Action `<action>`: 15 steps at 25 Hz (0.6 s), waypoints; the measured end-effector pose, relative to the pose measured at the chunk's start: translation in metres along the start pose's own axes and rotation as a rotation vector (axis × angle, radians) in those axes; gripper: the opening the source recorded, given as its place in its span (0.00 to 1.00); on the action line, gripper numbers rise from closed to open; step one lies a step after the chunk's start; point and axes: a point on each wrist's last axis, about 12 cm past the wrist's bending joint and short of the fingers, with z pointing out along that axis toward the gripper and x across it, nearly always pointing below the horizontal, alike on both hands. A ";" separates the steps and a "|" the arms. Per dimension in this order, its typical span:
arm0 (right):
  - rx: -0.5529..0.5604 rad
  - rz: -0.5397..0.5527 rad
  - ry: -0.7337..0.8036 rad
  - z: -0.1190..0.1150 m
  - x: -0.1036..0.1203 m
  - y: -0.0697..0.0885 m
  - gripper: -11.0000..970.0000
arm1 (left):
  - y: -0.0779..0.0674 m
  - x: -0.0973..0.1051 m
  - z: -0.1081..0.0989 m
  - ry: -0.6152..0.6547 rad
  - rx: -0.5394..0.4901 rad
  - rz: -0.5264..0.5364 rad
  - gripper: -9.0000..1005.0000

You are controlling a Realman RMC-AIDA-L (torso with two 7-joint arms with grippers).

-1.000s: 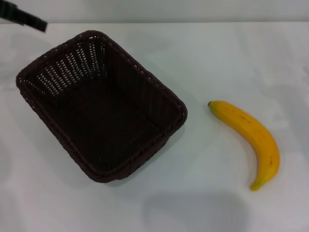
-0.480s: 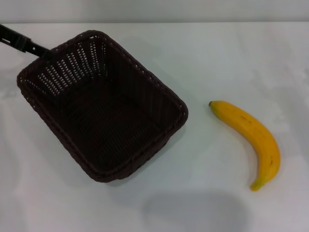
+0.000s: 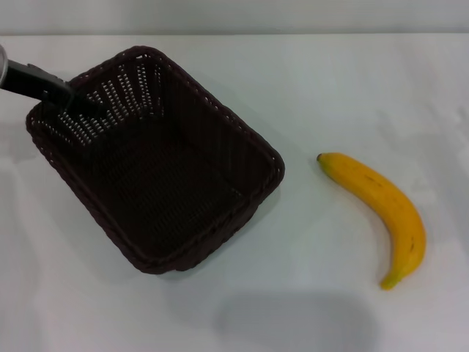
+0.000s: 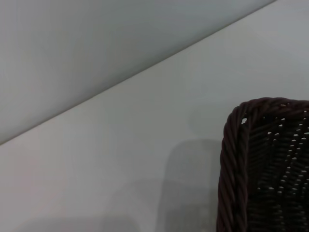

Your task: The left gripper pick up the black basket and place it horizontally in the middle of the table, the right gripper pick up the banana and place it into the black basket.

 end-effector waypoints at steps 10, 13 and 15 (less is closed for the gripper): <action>-0.001 0.020 -0.002 -0.006 0.001 0.000 0.88 | -0.003 0.003 0.001 -0.014 0.017 0.022 0.63; -0.002 0.020 -0.003 -0.006 0.001 0.000 0.88 | -0.006 0.003 -0.001 -0.005 0.056 0.017 0.54; -0.002 0.020 -0.002 -0.006 0.001 0.000 0.88 | -0.007 0.002 -0.006 0.003 0.091 0.008 0.48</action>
